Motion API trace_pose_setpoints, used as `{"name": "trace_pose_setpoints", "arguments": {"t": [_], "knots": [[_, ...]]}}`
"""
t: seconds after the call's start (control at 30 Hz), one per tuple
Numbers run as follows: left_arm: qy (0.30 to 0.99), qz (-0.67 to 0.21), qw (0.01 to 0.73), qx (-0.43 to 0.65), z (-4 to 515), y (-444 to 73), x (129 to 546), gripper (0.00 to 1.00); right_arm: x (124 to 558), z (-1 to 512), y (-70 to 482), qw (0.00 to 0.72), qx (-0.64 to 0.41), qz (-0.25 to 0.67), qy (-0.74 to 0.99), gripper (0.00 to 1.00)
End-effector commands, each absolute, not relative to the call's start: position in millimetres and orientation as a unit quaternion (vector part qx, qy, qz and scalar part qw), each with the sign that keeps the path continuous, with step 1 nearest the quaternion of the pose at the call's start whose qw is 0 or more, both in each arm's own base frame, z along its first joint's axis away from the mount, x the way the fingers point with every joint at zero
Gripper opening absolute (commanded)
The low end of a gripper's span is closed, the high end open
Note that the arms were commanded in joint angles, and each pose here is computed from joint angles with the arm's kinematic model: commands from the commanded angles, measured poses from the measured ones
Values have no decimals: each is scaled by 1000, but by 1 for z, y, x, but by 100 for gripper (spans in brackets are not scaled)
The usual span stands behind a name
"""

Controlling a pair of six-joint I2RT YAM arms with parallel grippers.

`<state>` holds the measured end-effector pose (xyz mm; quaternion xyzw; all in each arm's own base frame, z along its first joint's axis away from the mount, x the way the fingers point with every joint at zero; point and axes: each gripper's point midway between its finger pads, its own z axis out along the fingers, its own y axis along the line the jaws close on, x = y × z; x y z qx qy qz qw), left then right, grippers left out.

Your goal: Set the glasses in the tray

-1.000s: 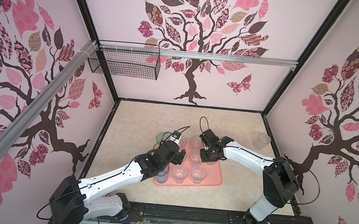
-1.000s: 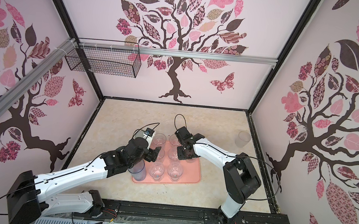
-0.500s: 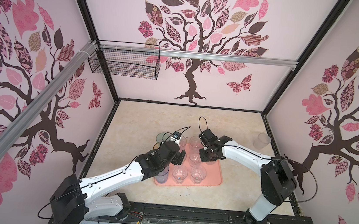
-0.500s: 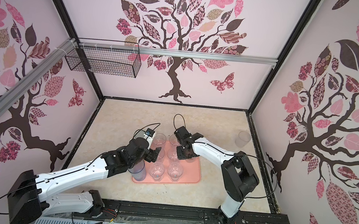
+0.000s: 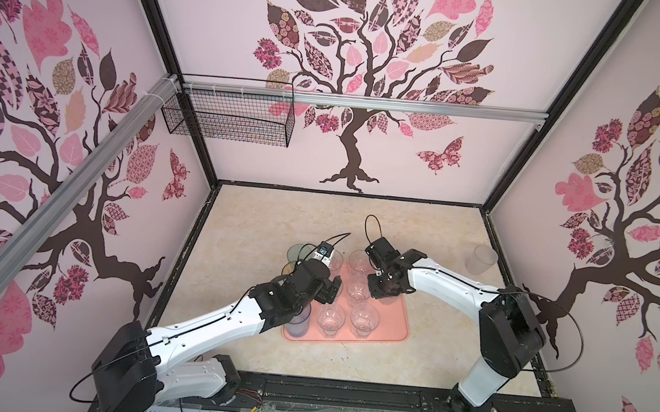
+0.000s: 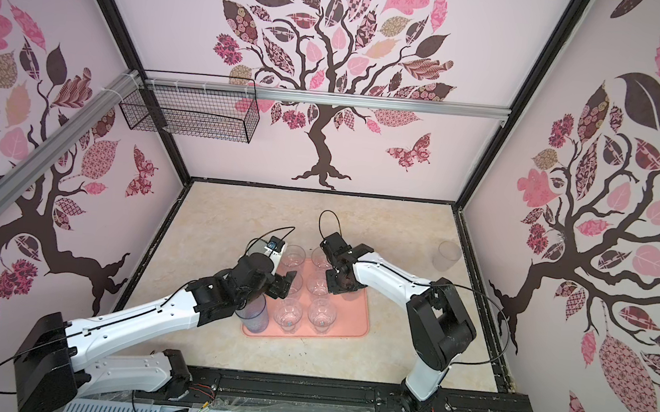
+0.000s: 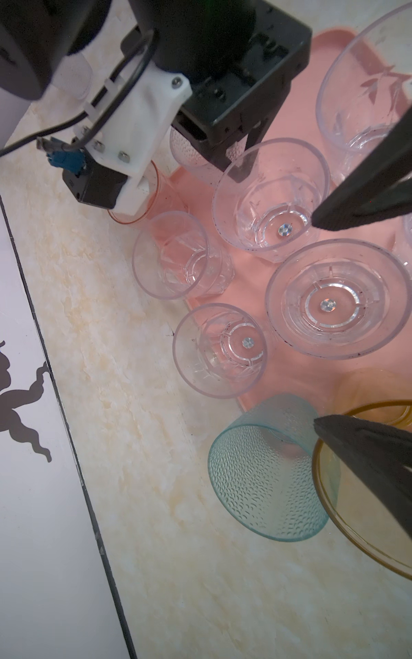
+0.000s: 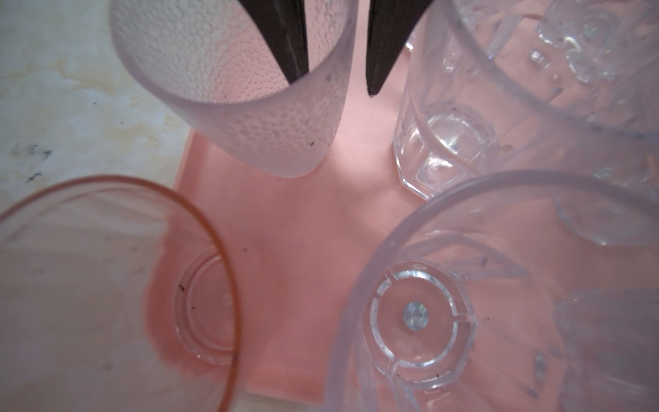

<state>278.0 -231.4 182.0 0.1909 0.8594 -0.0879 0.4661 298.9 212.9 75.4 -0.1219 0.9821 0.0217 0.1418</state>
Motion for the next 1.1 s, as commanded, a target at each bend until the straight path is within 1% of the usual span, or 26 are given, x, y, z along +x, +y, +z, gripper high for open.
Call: {"name": "trace_pose_setpoints", "arguments": {"t": [0.0,0.17,0.27,0.37,0.5,0.63,0.8,0.9,0.97,1.07], "knots": [[862,-88,463,187,180,-229,278,85,304,110,212,159,-125,18,979,37],[859,-84,469,187,183,-228,278,85,301,152,209,178,-128,27,975,42],[851,-86,480,196,192,-233,283,86,310,186,200,206,-116,27,971,43],[838,-93,487,226,208,-249,287,85,332,216,175,240,-65,41,968,44],[823,-106,497,254,226,-275,294,85,360,234,132,284,21,61,957,46],[803,-112,502,299,235,-313,294,85,388,238,73,308,123,62,941,49],[806,-120,486,317,222,-341,301,85,420,222,1,322,257,70,908,53],[813,-113,473,319,208,-347,304,85,436,210,-33,329,309,39,891,55],[819,-99,466,320,198,-346,308,86,442,197,-61,320,342,-3,884,57],[823,-70,459,328,188,-343,313,86,447,187,-91,309,370,-34,875,58]]}}
